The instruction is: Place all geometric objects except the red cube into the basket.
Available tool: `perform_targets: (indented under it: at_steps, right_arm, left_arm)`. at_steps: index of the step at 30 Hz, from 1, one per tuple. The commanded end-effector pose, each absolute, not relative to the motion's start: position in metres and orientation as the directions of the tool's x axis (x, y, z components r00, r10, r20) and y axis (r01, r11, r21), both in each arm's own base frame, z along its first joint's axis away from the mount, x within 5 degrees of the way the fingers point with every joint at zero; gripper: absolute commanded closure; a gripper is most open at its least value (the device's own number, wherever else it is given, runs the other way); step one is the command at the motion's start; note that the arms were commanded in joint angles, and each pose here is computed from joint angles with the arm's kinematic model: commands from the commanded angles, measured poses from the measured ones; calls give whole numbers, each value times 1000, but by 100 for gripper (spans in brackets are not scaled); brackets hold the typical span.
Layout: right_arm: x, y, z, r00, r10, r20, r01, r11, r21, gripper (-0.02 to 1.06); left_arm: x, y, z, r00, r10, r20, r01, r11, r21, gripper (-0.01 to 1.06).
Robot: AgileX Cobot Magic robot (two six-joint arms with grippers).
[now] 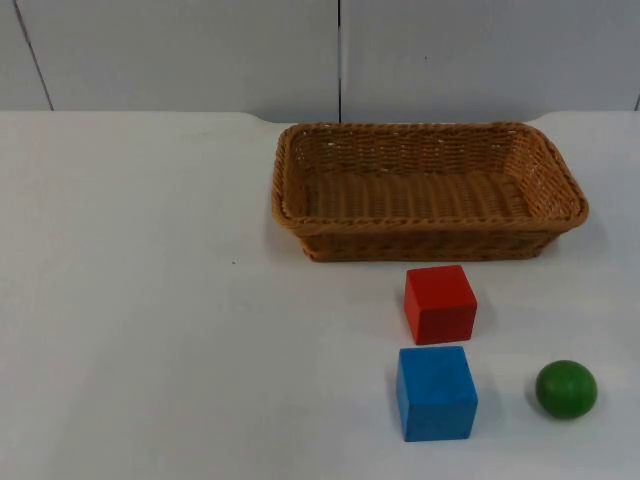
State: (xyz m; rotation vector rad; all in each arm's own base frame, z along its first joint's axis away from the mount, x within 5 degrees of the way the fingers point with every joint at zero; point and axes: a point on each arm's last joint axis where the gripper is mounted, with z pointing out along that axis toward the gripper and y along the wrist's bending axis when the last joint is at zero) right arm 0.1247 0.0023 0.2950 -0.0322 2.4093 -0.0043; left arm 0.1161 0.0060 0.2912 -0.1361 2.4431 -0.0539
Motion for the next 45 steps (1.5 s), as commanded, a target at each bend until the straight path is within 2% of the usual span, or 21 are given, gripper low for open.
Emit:
perform_targets:
  at_steps: [1,5,9,13,18,24,32,34,36,39,45]
  right_arm:
    - [134,2,292,-756,-17,-654,-16,1000,-8,-1]
    - [152,2,277,-815,-20,-579,-17,1000,-10,-1]
    - [157,2,273,-833,-18,-554,-17,1000,-8,-1]
    - [157,2,273,-830,-18,-557,-17,1000,-8,-1]
    - [157,2,274,-825,-16,-566,-14,1000,-6,-1]
    - [158,2,274,-823,-16,-568,-15,1000,-6,-1]
    - [158,2,274,-822,-16,-570,-15,1000,-6,-1]
    - [158,2,274,-820,-16,-571,-15,1000,-6,-1]
    - [158,2,274,-820,-16,-571,-15,1000,-6,-1]
    - [158,2,274,-820,-16,-571,-15,1000,-6,-1]
    - [158,2,274,-819,-16,-573,-15,1000,-6,-1]
  left_arm:
    - [125,6,289,-768,-121,-629,-86,993,-86,0]
    - [140,8,277,-825,-107,-555,-78,994,-77,0]
    - [143,8,274,-835,-108,-539,-79,994,-77,0]
    - [144,4,273,-843,-95,-530,-44,993,-107,0]
    - [152,-12,270,-860,-74,-505,62,967,-248,0]
    - [170,-38,252,-906,19,-423,161,939,-302,5]
    - [191,-111,217,-919,185,-349,298,904,-306,5]
    - [197,-136,212,-916,249,-314,342,894,-288,5]
    - [201,-147,213,-911,269,-313,358,892,-275,5]
    - [214,-181,214,-889,334,-314,411,884,-222,5]
    - [233,-233,208,-886,344,-312,405,901,-155,5]
